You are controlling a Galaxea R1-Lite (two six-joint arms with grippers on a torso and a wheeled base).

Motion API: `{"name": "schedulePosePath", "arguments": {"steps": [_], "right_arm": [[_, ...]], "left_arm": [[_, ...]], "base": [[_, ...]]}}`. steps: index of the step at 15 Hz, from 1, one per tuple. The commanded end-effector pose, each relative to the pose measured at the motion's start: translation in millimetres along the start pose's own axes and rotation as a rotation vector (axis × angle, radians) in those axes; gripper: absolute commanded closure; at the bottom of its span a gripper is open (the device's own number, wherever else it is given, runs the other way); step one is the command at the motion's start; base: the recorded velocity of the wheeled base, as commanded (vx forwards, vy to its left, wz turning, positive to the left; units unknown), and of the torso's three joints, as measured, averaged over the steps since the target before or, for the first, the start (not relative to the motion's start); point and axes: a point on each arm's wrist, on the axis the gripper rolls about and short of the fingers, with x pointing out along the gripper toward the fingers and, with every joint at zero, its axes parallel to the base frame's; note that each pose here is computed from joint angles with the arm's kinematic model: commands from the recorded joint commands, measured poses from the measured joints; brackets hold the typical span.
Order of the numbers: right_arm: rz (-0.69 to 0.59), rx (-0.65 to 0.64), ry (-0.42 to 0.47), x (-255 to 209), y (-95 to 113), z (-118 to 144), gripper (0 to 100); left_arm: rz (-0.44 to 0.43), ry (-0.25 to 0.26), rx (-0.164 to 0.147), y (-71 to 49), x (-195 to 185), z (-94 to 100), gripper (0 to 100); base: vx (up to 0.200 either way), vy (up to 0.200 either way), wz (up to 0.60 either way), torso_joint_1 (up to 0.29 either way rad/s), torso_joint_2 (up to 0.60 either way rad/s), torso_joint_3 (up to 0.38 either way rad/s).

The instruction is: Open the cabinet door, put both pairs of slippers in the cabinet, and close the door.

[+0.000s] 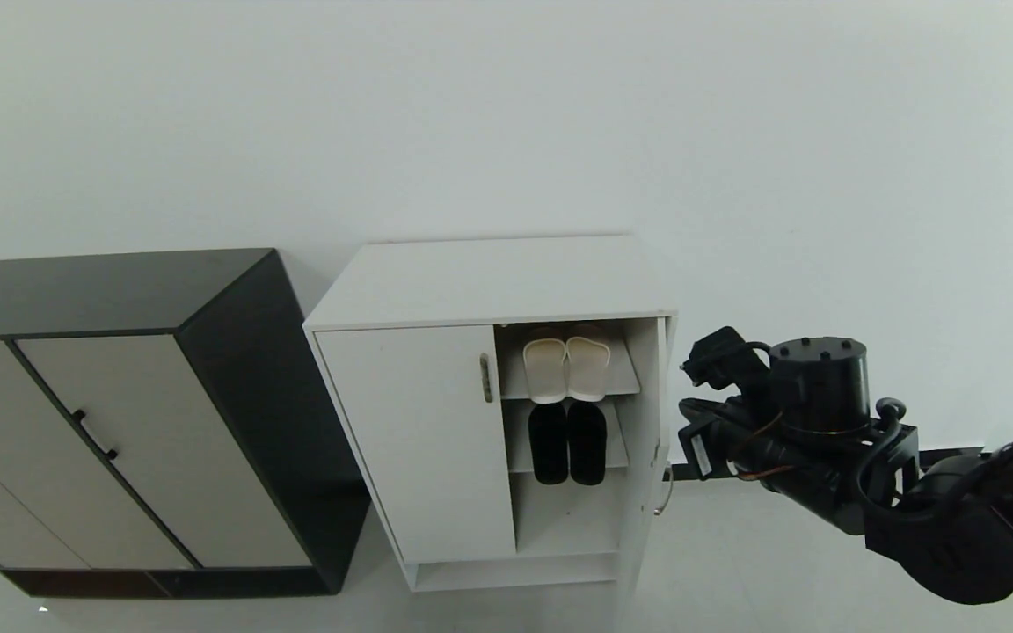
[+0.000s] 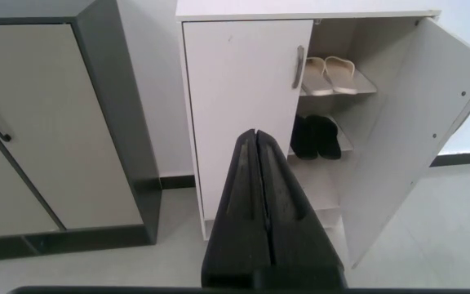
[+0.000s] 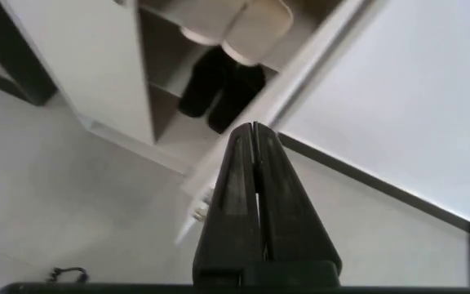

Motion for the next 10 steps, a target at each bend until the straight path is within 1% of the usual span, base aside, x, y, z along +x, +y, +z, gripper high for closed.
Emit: {"name": "schedulePosePath", "arguments": {"steps": [1,2,6,7,8,10], "right_arm": [[-0.019,-0.007,0.038,7,-6,-10,100],[-0.020,-0.013,0.063,13,-5,-17,100],[-0.005,-0.025,0.115,30,3,-33,100],[0.000,-0.023,0.114,32,3,-33,100],[0.017,-0.010,0.095,38,7,-33,100],[0.044,0.043,0.038,42,18,-29,100]], "left_arm": [[0.000,0.001,-0.001,0.0,0,0.0,100],[0.000,0.001,-0.001,0.0,0,0.0,100],[0.000,0.001,-0.001,0.0,0,0.0,100],[0.000,0.001,-0.001,0.0,0,0.0,100],[0.000,0.001,-0.001,0.0,0,0.0,100],[0.000,0.001,-0.001,0.0,0,0.0,100]], "base": [[0.000,0.000,0.00,0.000,0.00,0.000],[0.000,0.000,0.00,0.000,0.00,0.000],[0.000,0.000,0.00,0.000,0.00,0.000],[0.000,0.000,0.00,0.000,0.00,0.000],[0.000,0.000,0.00,0.000,0.00,0.000],[0.000,0.000,0.00,0.000,0.00,0.000]]}}
